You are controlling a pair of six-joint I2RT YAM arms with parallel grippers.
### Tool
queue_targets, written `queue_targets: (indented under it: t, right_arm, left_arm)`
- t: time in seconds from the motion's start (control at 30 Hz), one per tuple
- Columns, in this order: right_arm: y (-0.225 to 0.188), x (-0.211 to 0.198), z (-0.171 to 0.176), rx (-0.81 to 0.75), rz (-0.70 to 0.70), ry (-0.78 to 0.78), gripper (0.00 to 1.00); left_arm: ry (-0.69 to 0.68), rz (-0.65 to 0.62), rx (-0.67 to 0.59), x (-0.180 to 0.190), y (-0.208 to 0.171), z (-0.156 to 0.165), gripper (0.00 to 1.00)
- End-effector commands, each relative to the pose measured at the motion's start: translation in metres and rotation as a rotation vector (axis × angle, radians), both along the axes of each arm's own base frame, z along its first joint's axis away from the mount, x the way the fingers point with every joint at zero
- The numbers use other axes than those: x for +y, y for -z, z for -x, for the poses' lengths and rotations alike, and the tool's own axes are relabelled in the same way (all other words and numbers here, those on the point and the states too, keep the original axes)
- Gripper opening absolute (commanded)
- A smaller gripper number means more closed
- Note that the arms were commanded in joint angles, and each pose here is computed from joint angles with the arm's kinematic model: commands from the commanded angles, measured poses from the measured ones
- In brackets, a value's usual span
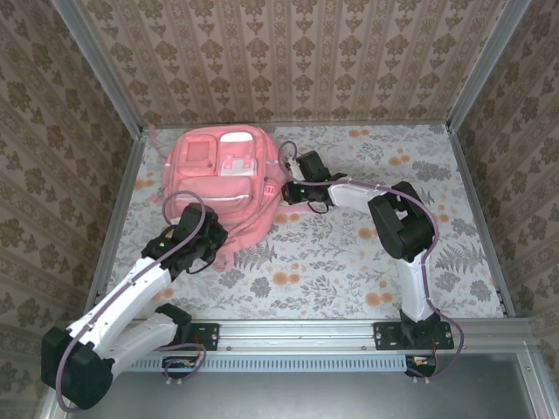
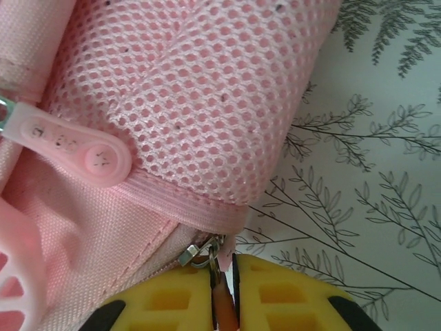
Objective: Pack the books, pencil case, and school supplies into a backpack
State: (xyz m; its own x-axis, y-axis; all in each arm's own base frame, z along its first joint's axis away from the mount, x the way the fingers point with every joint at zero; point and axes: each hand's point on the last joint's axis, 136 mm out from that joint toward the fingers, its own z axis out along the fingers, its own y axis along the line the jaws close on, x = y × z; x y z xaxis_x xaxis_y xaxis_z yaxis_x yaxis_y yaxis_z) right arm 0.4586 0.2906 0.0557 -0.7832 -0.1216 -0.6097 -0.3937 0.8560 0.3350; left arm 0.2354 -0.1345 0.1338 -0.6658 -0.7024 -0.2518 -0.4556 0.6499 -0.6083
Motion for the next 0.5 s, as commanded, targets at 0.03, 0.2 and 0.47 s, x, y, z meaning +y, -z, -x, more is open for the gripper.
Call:
queue_targets:
  t: [0.03,0.2,0.47]
  right_arm:
    - [-0.037,-0.066,-0.025,-0.093,0.049,0.221,0.39]
    - [-0.078,-0.088,-0.005,-0.193,0.083,0.243,0.78]
    - [-0.132,-0.144,0.038,-0.367,0.206,0.326,1.0]
  left_arm:
    - [0.073,0.038,-0.068,-0.031,-0.018,-0.007,0.0]
    - [0.162,0.033,-0.097,-0.083,-0.024,-0.015,0.0]
    - [0.349,-0.119,-0.065,-0.125,-0.026,-0.026,0.7]
